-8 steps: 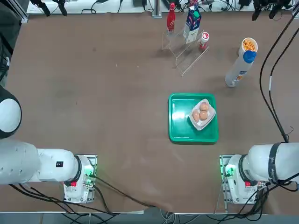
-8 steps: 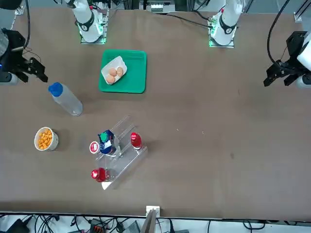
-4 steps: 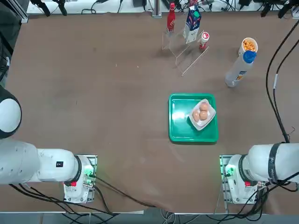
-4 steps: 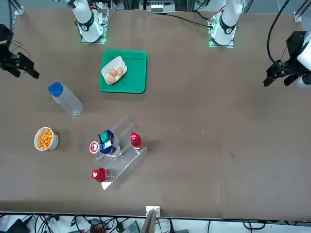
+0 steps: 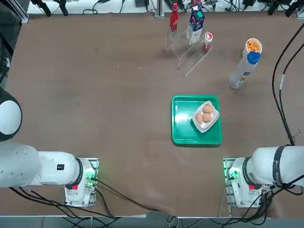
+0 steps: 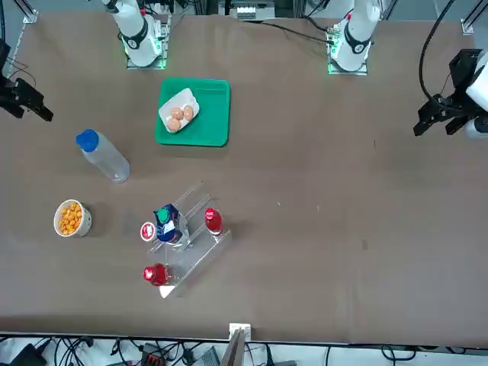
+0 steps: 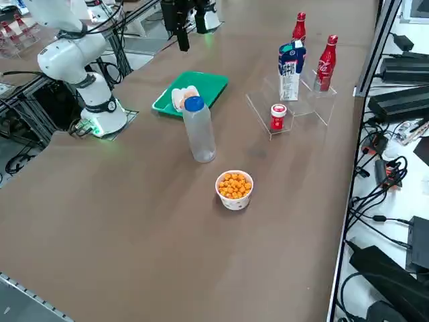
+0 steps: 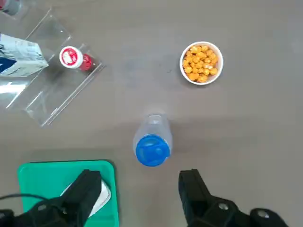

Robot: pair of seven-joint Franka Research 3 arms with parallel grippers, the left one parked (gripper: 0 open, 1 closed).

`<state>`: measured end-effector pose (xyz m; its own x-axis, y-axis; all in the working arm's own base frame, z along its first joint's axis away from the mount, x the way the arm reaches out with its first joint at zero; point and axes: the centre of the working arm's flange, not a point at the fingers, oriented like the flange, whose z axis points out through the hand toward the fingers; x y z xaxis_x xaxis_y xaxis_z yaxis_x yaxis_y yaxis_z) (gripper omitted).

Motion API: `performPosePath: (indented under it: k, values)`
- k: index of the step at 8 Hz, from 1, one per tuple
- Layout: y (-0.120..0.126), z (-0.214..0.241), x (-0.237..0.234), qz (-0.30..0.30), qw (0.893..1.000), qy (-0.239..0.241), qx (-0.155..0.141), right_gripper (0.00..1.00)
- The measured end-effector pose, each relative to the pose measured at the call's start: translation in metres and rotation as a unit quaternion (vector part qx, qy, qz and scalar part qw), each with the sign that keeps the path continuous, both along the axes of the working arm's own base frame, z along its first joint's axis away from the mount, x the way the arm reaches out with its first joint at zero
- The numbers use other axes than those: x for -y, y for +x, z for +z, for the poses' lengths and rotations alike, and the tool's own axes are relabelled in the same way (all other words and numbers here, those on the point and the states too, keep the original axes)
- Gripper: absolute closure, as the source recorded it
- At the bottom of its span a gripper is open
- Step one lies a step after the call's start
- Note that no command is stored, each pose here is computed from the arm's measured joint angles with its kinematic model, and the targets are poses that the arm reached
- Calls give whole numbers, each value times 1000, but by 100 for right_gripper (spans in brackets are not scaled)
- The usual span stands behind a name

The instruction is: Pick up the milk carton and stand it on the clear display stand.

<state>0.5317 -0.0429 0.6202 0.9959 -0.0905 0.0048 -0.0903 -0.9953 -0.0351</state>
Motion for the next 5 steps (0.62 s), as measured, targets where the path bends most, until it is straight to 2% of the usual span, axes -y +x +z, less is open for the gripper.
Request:
performPosePath:
  k: [5]
  values:
    - [3, 2, -58, 49, 999, 2, 8, 0]
